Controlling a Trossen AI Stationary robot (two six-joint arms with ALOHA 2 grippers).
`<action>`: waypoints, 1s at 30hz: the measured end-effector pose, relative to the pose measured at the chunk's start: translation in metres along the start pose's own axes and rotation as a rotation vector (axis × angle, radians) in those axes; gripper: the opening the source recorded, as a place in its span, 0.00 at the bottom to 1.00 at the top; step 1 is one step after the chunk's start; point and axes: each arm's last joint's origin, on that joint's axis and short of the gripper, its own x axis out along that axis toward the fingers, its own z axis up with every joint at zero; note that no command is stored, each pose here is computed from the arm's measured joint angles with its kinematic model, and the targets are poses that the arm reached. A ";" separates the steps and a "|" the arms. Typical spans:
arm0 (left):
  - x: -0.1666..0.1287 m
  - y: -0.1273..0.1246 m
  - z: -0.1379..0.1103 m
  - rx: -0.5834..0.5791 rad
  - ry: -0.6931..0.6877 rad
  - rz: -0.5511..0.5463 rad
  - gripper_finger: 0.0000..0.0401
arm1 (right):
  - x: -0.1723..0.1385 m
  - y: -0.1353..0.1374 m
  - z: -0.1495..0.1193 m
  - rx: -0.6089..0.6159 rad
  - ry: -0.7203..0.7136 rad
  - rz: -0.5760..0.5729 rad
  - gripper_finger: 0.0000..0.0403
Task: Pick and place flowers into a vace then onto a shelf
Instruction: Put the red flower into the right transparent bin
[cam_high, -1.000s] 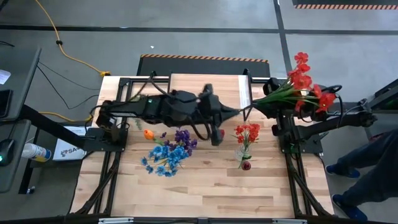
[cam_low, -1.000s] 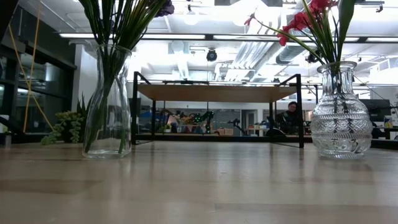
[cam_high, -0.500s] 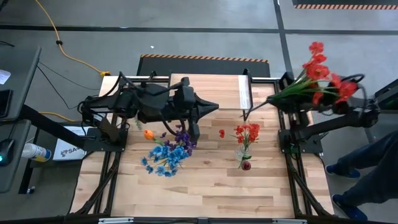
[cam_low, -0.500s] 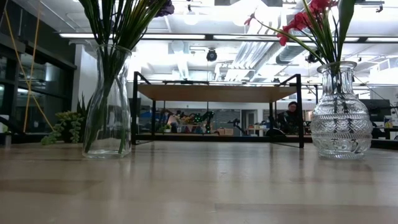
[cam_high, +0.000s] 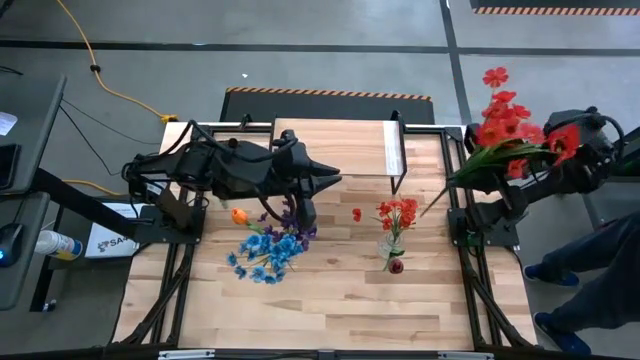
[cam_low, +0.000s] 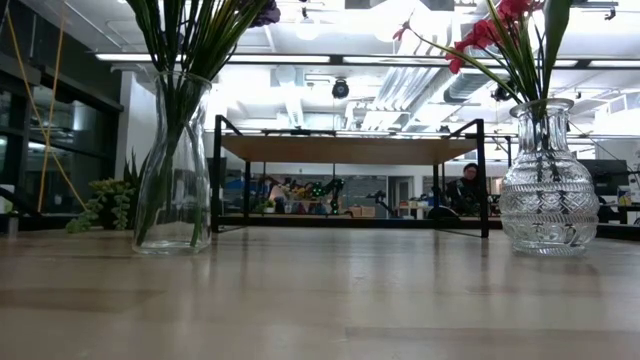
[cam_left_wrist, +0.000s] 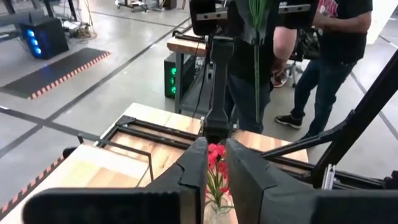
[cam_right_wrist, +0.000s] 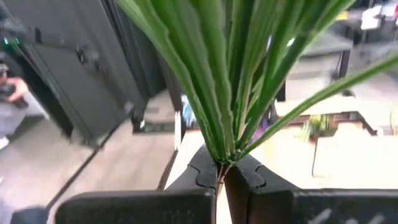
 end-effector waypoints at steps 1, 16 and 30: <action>0.000 0.000 -0.001 -0.004 0.006 0.000 0.22 | 0.000 0.000 0.000 0.011 0.034 -0.007 0.00; -0.028 0.002 0.002 -0.033 0.033 -0.066 0.13 | -0.001 0.003 -0.013 0.094 0.310 -0.104 0.00; -0.104 -0.024 -0.013 -0.041 0.033 0.014 0.10 | -0.030 0.000 -0.020 0.097 0.269 -0.200 0.00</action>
